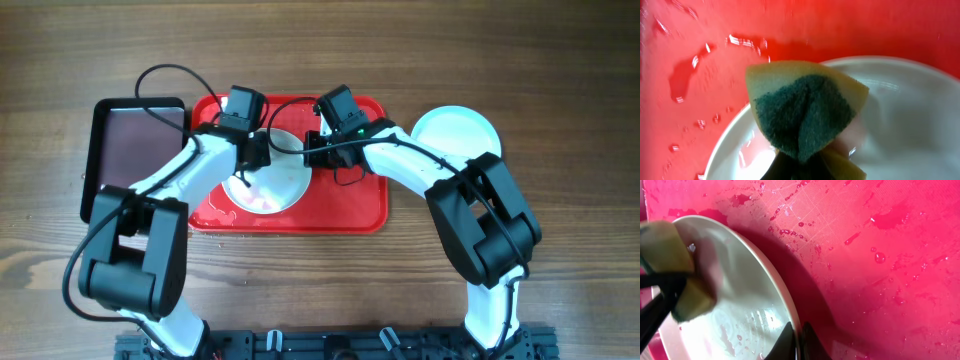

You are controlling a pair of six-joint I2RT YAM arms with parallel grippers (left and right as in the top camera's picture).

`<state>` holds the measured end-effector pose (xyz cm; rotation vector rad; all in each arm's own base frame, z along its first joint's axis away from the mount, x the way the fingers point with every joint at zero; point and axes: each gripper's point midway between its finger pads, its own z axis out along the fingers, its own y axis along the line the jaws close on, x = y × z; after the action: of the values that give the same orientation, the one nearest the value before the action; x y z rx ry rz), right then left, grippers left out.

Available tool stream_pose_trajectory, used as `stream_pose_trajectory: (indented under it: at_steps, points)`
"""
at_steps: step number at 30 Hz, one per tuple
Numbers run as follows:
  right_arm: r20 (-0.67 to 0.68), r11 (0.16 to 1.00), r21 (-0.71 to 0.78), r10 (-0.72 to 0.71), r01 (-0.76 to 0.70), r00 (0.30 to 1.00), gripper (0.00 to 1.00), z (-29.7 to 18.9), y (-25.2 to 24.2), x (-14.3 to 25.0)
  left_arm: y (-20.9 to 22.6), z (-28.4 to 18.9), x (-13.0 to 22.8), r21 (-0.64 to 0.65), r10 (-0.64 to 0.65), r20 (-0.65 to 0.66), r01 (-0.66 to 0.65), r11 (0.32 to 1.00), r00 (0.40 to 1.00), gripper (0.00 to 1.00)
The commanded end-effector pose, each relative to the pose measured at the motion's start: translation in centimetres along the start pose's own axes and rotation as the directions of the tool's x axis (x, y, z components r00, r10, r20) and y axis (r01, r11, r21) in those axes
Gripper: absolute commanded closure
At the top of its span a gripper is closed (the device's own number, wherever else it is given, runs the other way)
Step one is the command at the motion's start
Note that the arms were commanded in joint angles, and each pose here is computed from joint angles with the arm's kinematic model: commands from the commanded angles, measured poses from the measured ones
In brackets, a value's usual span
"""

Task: Clean dirty plates on tray and stack at the side
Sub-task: 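Scrub the white plate with the sponge in the left gripper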

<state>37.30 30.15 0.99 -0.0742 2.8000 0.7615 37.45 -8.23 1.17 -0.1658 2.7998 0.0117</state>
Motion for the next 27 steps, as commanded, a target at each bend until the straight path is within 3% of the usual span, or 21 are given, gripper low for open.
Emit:
stream_pose_trajectory:
  at_steps: [1,9,14,18,22,27]
  points:
    - [-0.015,1.0,0.019,0.016,-0.015,1.0,0.96,1.0,-0.9,0.5,-1.0,0.4,4.1,0.158,0.054,-0.169,-0.027,0.987,0.984,0.96]
    - [-0.015,1.0,0.019,0.015,-0.015,1.0,0.95,1.0,-0.9,0.5,-3.9,-1.7,7.6,0.445,0.252,-0.267,-0.113,0.889,0.93,0.96]
    - [-0.016,1.0,0.019,0.015,-0.015,1.0,0.96,1.0,-0.9,0.5,-5.2,-3.1,9.2,0.56,0.339,-0.28,-0.134,0.817,0.898,0.96]
    - [-0.016,1.0,0.019,0.015,-0.015,1.0,0.96,1.0,-0.9,0.5,-5.4,-3.2,9.2,0.581,0.361,-0.259,-0.155,0.799,0.896,0.96]
    - [-0.016,1.0,0.018,0.016,-0.015,1.0,0.96,1.0,-0.9,0.5,-6.2,-2.6,6.9,0.583,0.346,-0.159,-0.195,0.789,0.925,0.96]
    - [-0.017,1.0,0.016,0.015,-0.015,1.0,0.96,1.0,-0.8,0.5,-5.6,-1.0,2.1,0.464,0.174,-0.055,-0.13,0.876,0.983,0.96]
